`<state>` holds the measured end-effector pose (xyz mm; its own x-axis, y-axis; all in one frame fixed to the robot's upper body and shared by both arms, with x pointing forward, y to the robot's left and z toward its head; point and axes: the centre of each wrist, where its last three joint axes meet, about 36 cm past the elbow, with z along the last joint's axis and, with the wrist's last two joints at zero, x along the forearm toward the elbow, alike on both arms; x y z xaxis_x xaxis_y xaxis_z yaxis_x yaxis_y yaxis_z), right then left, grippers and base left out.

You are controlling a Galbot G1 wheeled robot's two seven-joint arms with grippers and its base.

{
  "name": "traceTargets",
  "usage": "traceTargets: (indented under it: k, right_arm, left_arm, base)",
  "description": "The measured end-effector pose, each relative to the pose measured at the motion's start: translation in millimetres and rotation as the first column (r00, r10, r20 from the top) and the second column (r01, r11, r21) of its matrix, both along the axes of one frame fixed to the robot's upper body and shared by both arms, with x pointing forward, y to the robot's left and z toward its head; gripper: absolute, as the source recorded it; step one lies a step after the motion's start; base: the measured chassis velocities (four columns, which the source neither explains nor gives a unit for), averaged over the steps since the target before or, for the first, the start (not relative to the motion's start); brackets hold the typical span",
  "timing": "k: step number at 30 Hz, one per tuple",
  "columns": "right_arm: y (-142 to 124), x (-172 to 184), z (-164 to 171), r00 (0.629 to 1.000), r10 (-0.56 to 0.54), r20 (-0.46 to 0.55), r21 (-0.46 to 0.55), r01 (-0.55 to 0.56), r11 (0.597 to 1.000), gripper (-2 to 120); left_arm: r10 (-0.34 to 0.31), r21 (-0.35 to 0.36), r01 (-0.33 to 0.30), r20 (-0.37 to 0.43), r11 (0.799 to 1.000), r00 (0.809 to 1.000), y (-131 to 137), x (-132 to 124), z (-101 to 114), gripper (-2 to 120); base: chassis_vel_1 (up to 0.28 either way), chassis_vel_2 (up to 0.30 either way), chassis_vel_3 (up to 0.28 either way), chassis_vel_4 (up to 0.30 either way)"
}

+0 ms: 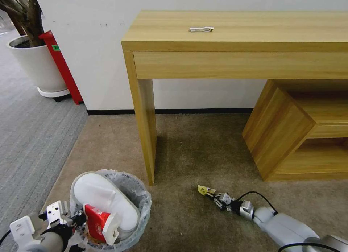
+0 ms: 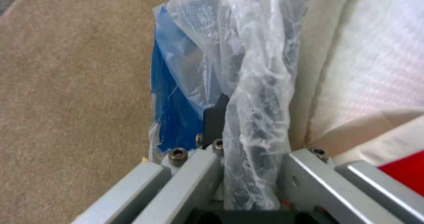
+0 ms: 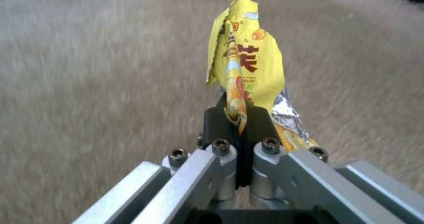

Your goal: Pick up the trash bin and place the garbage on the floor into it.

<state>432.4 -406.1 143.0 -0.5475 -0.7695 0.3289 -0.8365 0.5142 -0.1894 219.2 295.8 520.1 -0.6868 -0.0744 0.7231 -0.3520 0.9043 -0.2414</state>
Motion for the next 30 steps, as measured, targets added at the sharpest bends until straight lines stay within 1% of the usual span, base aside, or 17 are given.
traceTargets:
  k: [3, 5, 7, 9, 11, 12, 14, 16, 18, 19, 22, 23, 26, 30]
  right_arm:
    - [0, 0, 13, 1.0, -0.011, 0.021, 0.059, 0.01, 0.998, 0]
    - [0, 0, 16, 1.0, -0.012, 0.026, 0.068, 0.01, 0.998, 0]
    - [2, 3, 31, 0.998, -0.015, 0.059, 0.108, 0.008, 0.994, 0]
    - [3, 3, 33, 0.998, -0.015, 0.064, 0.113, 0.008, 0.994, 0]
    - [4, 7, 52, 0.994, -0.026, 0.103, 0.153, 0.01, 0.988, 0]
    - [4, 7, 52, 0.994, -0.026, 0.103, 0.153, 0.01, 0.988, 0]
    - [3, 7, 63, 0.991, -0.045, 0.126, 0.175, 0.022, 0.984, 0]
    - [3, 7, 65, 0.99, -0.048, 0.129, 0.178, 0.025, 0.984, 0]
    - [0, 8, 81, 0.984, -0.076, 0.163, 0.204, 0.042, 0.978, 0]
    - [0, 8, 81, 0.984, -0.076, 0.163, 0.204, 0.042, 0.978, 0]
    - [-8, 2, 101, 0.974, -0.107, 0.198, 0.229, 0.061, 0.972, 0]
    - [-8, 2, 101, 0.974, -0.107, 0.198, 0.229, 0.061, 0.972, 0]
    - [-21, -6, 118, 0.966, -0.131, 0.224, 0.236, 0.077, 0.969, 0]
    - [-26, -10, 130, 0.96, -0.138, 0.242, 0.241, 0.078, 0.967, 0]
  left_arm:
    - [-0.011, -0.008, 0.011, -0.005, 1.0, 1.0, -1, 6, -4, 0]
    - [-0.012, -0.008, 0.012, -0.007, 1.0, 1.0, -1, 7, -5, 0]
    - [-0.019, -0.012, 0.019, -0.015, 1.0, 1.0, 0, 12, -11, 0]
    - [-0.02, -0.013, 0.02, -0.015, 1.0, 1.0, 0, 13, -12, 0]
    - [-0.033, -0.021, 0.033, -0.016, 0.999, 0.999, -1, 19, -15, 0]
    - [-0.033, -0.021, 0.033, -0.016, 0.999, 0.999, -1, 19, -15, 0]
    - [-0.041, -0.025, 0.041, -0.015, 0.999, 0.999, -1, 23, -17, 0]
    - [-0.042, -0.026, 0.042, -0.015, 0.999, 0.999, -1, 23, -17, 0]
    - [-0.053, -0.026, 0.053, -0.016, 0.998, 0.998, -1, 30, -21, 0]
    - [-0.053, -0.026, 0.053, -0.016, 0.998, 0.998, -1, 30, -21, 0]
    - [-0.066, -0.035, 0.066, -0.009, 0.997, 0.998, -2, 38, -23, 0]
    - [-0.066, -0.035, 0.066, -0.009, 0.997, 0.998, -2, 38, -23, 0]
    - [-0.082, -0.041, 0.082, -0.002, 0.996, 0.997, -4, 44, -25, 0]
    - [-0.09, -0.046, 0.09, 0.005, 0.995, 0.996, -6, 50, -27, 0]
  base:
    - [0.0, 0.0, 0.0, 0.0]
    - [0.0, 0.0, 0.0, 0.0]
    - [0.0, 0.0, 0.0, 0.0]
    - [0.0, 0.0, 0.0, 0.0]
    - [0.0, 0.0, 0.0, 0.0]
    - [0.0, 0.0, 0.0, 0.0]
    - [0.0, 0.0, 0.0, 0.0]
    - [0.0, 0.0, 0.0, 0.0]
    - [0.0, 0.0, 0.0, 0.0]
    - [0.0, 0.0, 0.0, 0.0]
    - [0.0, 0.0, 0.0, 0.0]
    - [0.0, 0.0, 0.0, 0.0]
    - [0.0, 0.0, 0.0, 0.0]
    - [0.0, 0.0, 0.0, 0.0]
